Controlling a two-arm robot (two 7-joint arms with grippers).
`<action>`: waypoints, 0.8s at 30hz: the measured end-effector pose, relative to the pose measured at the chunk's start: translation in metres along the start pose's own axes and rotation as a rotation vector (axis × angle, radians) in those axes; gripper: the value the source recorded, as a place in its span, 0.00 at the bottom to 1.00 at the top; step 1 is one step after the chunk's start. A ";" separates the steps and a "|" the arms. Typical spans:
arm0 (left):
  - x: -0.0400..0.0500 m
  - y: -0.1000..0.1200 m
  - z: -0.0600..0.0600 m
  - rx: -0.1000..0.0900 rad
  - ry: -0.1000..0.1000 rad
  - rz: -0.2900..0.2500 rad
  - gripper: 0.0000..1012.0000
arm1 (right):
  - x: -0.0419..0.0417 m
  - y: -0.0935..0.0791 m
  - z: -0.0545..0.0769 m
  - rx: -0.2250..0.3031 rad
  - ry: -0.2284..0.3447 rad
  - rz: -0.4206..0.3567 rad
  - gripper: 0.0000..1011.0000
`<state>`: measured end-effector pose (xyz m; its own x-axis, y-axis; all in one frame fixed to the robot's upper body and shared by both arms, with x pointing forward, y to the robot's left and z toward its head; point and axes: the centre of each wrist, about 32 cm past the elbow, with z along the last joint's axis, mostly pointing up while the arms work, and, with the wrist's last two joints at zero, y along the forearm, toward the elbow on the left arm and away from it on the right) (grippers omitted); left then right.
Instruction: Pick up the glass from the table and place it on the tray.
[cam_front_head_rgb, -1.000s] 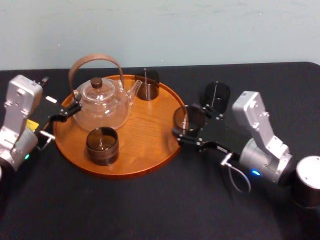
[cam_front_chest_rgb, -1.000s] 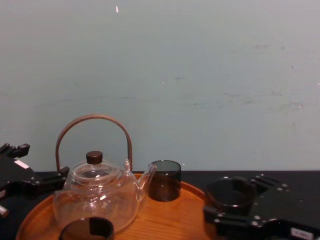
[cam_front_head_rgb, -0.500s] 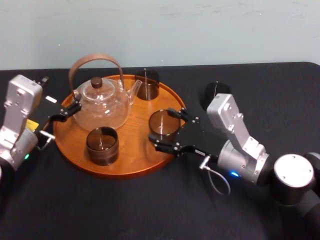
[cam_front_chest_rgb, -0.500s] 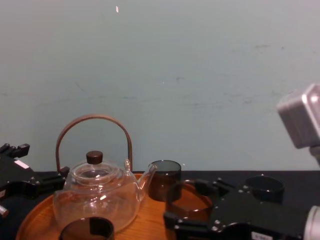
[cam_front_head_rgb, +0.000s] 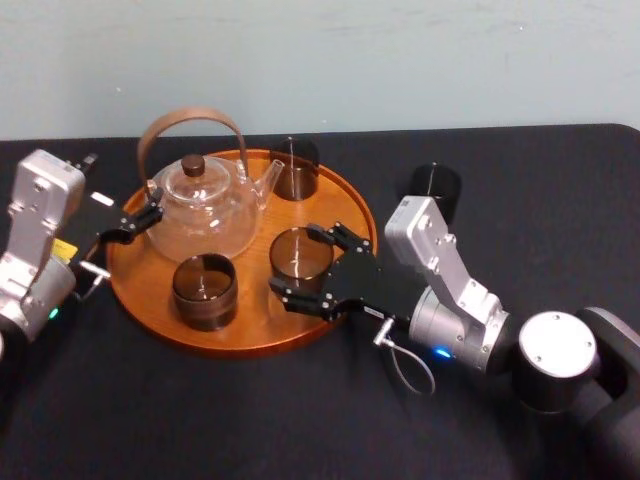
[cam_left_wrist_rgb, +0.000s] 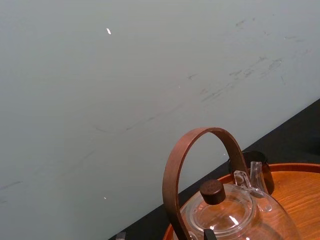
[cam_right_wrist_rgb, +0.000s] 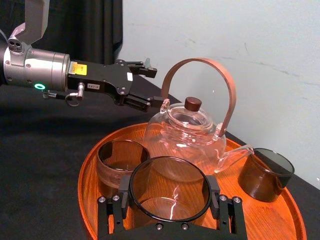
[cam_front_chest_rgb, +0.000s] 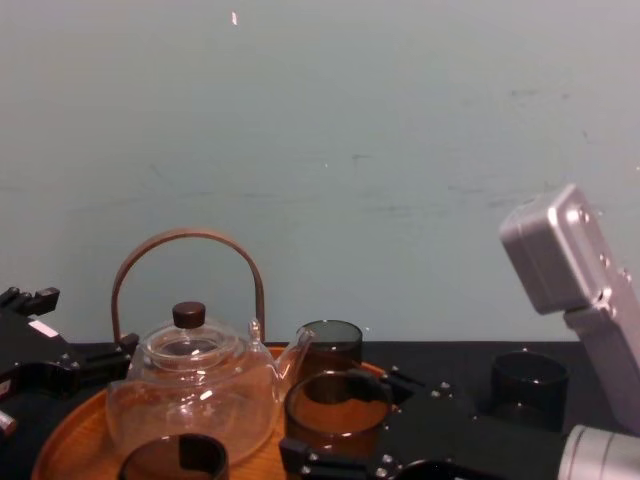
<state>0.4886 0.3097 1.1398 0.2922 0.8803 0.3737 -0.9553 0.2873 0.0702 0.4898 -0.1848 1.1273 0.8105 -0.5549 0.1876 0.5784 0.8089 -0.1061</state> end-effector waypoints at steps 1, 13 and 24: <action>0.0000 0.000 0.000 0.000 0.000 0.000 1.00 | -0.0002 0.000 0.000 0.000 -0.001 0.000 0.91; 0.0000 0.000 0.000 0.000 0.000 0.000 1.00 | 0.0029 0.004 -0.013 -0.010 -0.004 -0.017 0.91; 0.0000 0.000 0.000 0.000 0.000 0.000 1.00 | 0.0104 0.008 -0.023 -0.018 -0.006 -0.040 0.91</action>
<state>0.4886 0.3097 1.1398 0.2923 0.8803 0.3737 -0.9552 0.2873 0.0703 0.5050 -0.1884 1.1063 0.7864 -0.5851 0.1979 0.6115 0.7827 -0.1157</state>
